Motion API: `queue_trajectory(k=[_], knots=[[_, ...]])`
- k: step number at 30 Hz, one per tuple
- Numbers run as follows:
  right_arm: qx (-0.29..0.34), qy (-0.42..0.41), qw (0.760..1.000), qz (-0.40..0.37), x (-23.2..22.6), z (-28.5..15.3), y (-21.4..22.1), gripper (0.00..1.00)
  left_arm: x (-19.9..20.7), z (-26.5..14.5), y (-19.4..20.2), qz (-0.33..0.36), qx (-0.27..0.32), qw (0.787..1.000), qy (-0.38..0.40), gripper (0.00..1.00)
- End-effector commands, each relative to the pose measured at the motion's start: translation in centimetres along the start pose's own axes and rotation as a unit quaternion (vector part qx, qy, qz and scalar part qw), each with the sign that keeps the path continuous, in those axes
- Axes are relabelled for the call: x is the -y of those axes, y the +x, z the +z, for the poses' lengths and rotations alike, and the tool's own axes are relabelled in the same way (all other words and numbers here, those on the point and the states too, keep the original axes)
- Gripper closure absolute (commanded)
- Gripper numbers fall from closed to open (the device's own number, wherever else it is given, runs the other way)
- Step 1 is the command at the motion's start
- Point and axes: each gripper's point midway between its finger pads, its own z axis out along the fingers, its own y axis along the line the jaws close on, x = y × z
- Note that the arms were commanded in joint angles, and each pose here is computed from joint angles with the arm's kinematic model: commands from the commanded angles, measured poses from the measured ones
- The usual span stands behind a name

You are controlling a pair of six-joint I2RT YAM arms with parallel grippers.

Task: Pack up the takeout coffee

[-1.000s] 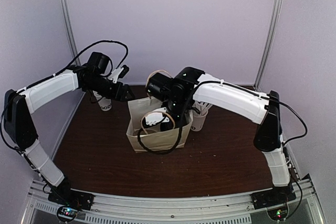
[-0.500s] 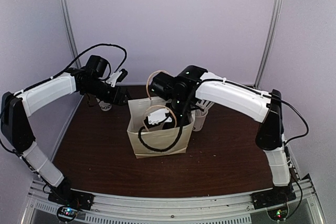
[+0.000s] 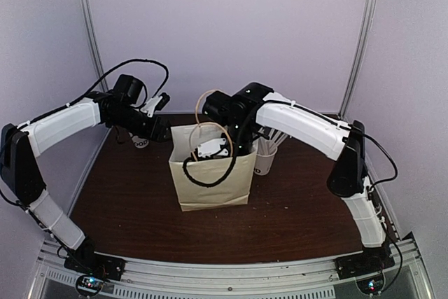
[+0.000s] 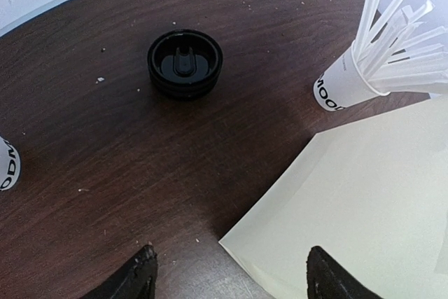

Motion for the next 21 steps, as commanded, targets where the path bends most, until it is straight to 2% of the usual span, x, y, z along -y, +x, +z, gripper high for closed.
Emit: queue_trajectory(k=[1, 8, 13, 21], knots=[[-0.074, -0.101, 0.992, 0.003, -3.1, 6.0, 2.7, 0.32, 0.6, -0.7, 0.0, 0.01, 0.01, 1.0, 0.008, 0.26], [-0.085, -0.111, 0.99, 0.018, -2.7, 7.3, 3.3, 0.31, 0.6, -0.7, 0.4, 0.008, 0.009, 1.0, 0.009, 0.26], [-0.101, -0.066, 0.992, 0.04, -1.2, 7.8, 3.5, 0.31, 0.7, -1.1, 0.2, 0.01, 0.014, 1.0, 0.008, 0.26], [-0.117, -0.013, 0.993, 0.029, -1.4, 6.3, 3.1, 0.31, 0.9, -2.0, 0.0, 0.015, 0.024, 1.0, 0.004, 0.26]])
